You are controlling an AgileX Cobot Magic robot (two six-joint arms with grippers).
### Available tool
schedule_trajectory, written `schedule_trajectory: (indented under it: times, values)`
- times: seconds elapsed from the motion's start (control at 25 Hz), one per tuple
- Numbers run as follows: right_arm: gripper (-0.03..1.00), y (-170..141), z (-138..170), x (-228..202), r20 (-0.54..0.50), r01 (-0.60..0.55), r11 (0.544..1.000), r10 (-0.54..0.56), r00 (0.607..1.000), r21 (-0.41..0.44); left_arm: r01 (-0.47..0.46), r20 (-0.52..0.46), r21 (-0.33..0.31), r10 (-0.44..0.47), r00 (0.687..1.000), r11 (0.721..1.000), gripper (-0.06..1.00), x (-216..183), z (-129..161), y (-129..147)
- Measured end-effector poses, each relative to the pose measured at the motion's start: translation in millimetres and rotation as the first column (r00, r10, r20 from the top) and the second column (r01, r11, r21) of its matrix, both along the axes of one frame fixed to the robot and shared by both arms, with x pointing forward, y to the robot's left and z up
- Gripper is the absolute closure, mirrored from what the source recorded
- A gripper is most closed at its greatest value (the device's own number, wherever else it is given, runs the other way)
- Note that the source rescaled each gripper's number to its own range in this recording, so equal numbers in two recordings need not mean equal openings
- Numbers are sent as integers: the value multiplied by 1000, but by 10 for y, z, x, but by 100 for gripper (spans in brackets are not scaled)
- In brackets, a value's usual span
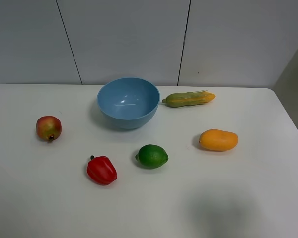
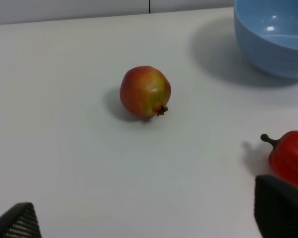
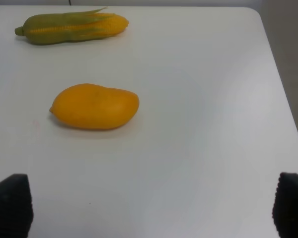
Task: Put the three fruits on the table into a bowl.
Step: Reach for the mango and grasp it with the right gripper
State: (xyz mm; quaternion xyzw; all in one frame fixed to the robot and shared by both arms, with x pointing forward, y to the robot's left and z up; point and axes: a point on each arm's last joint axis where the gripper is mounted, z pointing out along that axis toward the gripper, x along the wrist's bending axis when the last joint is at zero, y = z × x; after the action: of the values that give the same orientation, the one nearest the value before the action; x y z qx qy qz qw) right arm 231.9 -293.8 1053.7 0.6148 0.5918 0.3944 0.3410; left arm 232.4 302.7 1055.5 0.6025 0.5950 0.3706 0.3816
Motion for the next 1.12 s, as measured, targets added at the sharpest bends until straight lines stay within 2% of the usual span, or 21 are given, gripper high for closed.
schedule_trajectory:
  times: [0.92,0.96,1.04,1.12]
  values:
    - [-3,0,21,0,16,6,1000,-6,1000,11,0,0,0,0,1000,1000,50,0,0,0]
    - [-3,-24,119,18,55,20,1000,-19,998,-8,0,0,0,0,1000,1000,50,0,0,0]
    - [-3,-60,275,99,70,22,999,-18,997,-47,0,0,0,0,1000,1000,50,0,0,0]
    - [-3,-84,413,269,23,7,996,-5,1000,-90,0,0,0,0,1000,1000,50,0,0,0]
